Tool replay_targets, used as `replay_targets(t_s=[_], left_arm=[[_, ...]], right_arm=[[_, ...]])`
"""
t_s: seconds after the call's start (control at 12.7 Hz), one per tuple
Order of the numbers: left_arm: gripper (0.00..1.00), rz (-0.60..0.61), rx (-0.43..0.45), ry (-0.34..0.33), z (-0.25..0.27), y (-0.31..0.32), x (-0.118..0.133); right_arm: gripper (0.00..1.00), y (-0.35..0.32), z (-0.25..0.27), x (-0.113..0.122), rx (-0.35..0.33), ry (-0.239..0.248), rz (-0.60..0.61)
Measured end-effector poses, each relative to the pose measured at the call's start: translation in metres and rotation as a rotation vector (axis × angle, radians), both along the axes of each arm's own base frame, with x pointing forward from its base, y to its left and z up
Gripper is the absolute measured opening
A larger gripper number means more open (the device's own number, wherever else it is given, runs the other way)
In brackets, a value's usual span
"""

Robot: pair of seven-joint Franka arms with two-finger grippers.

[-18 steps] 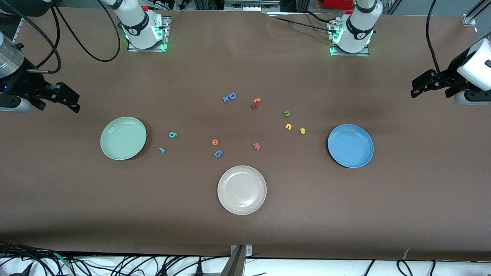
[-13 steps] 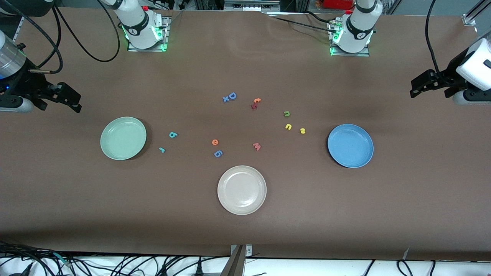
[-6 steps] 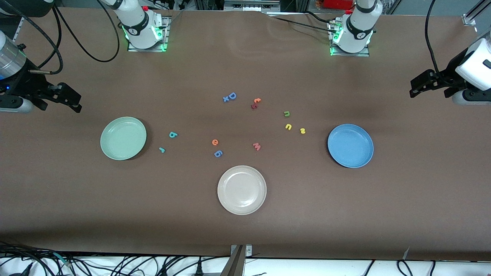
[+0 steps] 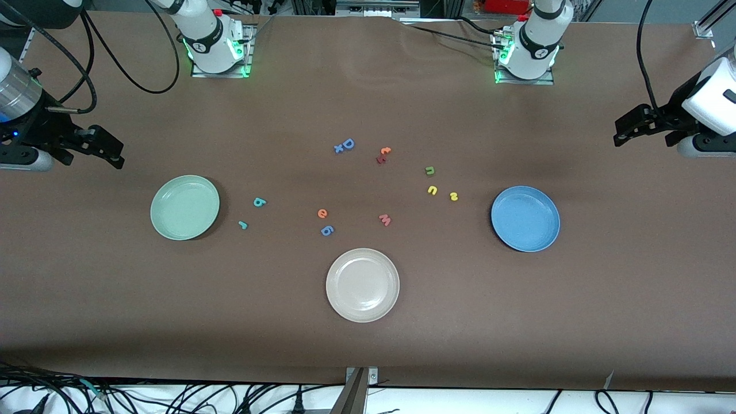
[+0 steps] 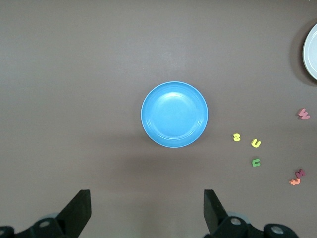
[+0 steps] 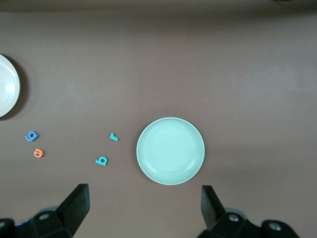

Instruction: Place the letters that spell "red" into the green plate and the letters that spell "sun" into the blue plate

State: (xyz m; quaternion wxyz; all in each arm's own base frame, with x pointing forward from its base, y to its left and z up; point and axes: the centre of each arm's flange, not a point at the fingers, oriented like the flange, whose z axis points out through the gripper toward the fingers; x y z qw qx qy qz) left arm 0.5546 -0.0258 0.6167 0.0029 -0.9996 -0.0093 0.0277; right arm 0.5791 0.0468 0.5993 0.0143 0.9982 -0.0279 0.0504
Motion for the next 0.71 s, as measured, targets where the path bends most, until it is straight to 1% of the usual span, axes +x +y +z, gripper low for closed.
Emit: replay_targets(t_s=[0.71], left_arm=[[1.00,-0.001,0.000,0.002,-0.0002,-0.0004,-0.0003]], right_arm=[[1.00,0.0002,-0.0031,0.0011,-0.001,0.007,0.000]])
